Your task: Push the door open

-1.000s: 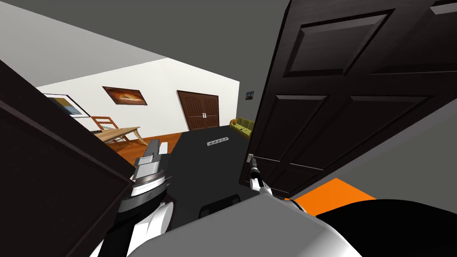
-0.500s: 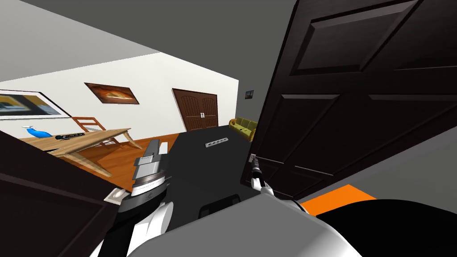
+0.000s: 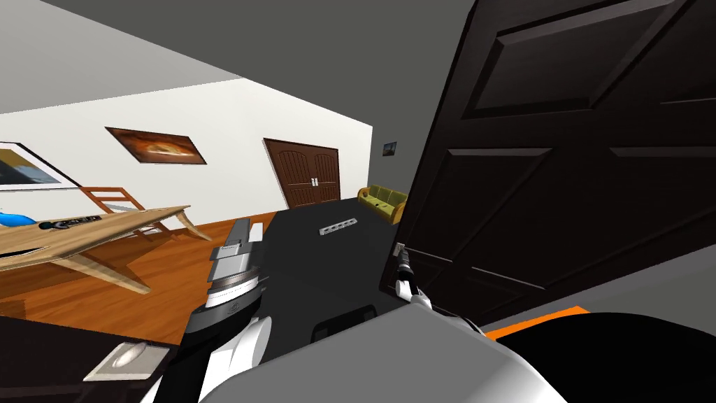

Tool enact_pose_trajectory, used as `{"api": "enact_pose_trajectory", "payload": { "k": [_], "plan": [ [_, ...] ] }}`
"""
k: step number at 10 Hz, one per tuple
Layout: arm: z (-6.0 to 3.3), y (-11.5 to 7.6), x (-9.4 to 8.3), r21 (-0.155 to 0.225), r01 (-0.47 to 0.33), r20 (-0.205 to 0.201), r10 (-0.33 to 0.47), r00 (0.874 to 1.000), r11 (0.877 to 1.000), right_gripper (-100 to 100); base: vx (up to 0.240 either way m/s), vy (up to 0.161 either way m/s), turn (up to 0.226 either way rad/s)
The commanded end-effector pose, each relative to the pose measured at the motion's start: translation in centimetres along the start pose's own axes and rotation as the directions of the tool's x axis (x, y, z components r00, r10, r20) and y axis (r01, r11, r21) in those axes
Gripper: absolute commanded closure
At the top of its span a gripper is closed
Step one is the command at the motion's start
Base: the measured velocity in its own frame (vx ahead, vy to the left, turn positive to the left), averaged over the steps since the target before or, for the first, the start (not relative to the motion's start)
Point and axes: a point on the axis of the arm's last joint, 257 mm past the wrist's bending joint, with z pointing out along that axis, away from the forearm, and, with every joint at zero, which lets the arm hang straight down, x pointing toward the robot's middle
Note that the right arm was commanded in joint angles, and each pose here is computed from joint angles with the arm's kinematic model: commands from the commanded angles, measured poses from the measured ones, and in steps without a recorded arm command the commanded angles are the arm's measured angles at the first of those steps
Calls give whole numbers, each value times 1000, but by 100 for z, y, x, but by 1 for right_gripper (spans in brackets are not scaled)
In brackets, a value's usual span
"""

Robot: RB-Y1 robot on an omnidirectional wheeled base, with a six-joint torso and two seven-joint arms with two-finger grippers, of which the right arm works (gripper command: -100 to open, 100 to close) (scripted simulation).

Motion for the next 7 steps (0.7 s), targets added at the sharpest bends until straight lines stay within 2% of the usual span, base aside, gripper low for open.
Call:
{"api": "enact_pose_trajectory", "payload": {
  "k": [1, 3, 4, 6, 7],
  "plan": [
    [37, 44, -151, -11, 0, 34, 0, 999, 1000, 100, 249, -24, -53],
    [35, 45, -220, -11, 0, 51, 0, 999, 1000, 100, 182, -27, -27],
    [30, 45, -347, -12, 0, 80, 1, 997, 1000, 100, 192, -9, -38],
    [30, 45, -347, -12, 0, 80, 1, 997, 1000, 100, 119, -1, -32],
    [22, 47, -468, -12, 0, 109, 1, 994, 1000, 100, 142, -21, -21]
  ]
}}
